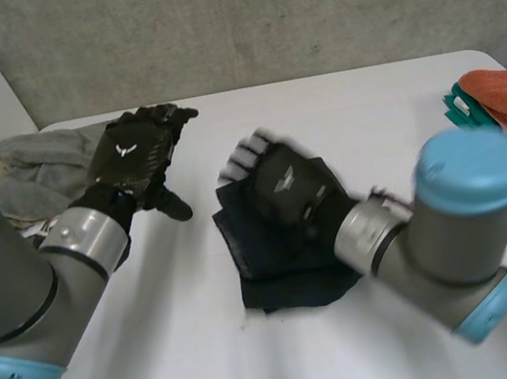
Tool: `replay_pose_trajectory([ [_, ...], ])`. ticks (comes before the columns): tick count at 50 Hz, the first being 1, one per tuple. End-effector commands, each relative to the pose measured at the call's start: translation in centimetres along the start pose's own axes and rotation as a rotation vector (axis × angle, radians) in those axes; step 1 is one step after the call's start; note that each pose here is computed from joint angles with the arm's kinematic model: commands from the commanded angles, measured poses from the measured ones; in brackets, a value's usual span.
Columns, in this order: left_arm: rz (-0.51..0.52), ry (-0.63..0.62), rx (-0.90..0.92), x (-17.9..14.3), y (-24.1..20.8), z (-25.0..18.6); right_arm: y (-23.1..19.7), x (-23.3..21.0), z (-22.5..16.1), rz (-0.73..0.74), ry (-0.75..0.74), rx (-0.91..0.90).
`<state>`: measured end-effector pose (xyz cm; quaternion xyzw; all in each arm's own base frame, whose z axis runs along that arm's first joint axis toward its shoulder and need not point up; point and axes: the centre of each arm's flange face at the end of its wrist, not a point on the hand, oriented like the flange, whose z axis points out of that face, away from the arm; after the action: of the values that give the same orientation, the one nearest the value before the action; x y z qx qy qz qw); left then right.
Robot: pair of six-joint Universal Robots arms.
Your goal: Fold the laundry.
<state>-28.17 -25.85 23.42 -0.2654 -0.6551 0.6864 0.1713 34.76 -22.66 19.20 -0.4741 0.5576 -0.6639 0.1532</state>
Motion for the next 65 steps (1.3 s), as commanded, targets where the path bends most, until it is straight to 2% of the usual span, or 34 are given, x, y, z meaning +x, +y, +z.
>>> replay_pose_trajectory([
  [1,-0.012,0.022,-0.065,2.2,-1.5,1.5,1.0,7.2,-0.4,0.451,0.196,-0.038],
  [6,-0.005,0.123,-0.161,6.1,-0.2,2.1,4.2,8.0,0.2,0.435,0.203,-0.22],
  [7,0.002,0.156,-0.187,7.5,0.6,2.3,4.7,8.1,0.3,0.444,0.202,-0.252],
  [12,0.053,0.196,-0.27,10.2,3.7,3.1,7.4,7.5,0.7,0.533,0.161,-0.4],
  [15,0.118,0.158,-0.346,10.5,6.4,3.8,8.9,6.9,1.2,0.559,0.125,-0.442],
  [19,0.181,0.075,-0.434,9.3,9.1,4.4,10.5,6.4,1.4,0.555,0.109,-0.5],
  [24,0.186,0.038,-0.504,7.7,10.3,4.4,10.5,7.6,0.7,0.407,0.171,-0.571],
  [29,0.146,0.076,-0.479,7.0,7.6,4.0,7.1,8.0,0.3,0.241,0.187,-0.494],
  [34,0.065,0.12,-0.324,6.1,1.6,3.0,3.0,7.7,-0.6,0.105,0.275,-0.338],
  [40,-0.019,0.165,-0.11,4.8,-4.4,2.0,0.2,3.2,-3.3,-0.031,0.283,-0.199],
  [44,-0.08,0.254,-0.036,4.2,-7.0,0.9,1.1,-0.7,-5.4,-0.04,0.2,-0.201],
  [45,-0.107,0.315,-0.034,4.2,-7.6,0.4,1.4,-1.3,-5.8,-0.037,0.183,-0.209],
  [48,-0.15,0.422,-0.056,4.5,-8.0,-0.6,3.0,-3.4,-6.9,-0.013,0.138,-0.249],
  [49,-0.175,0.488,-0.078,4.7,-8.1,-1.2,3.4,-3.8,-6.9,-0.003,0.134,-0.252],
  [53,-0.212,0.616,-0.124,5.6,-7.9,-2.8,5.3,-4.9,-6.5,0.04,0.142,-0.254],
  [65,-0.167,0.587,-0.106,6.8,-7.3,-4.0,8.2,-3.8,-2.6,0.003,0.273,-0.174],
])
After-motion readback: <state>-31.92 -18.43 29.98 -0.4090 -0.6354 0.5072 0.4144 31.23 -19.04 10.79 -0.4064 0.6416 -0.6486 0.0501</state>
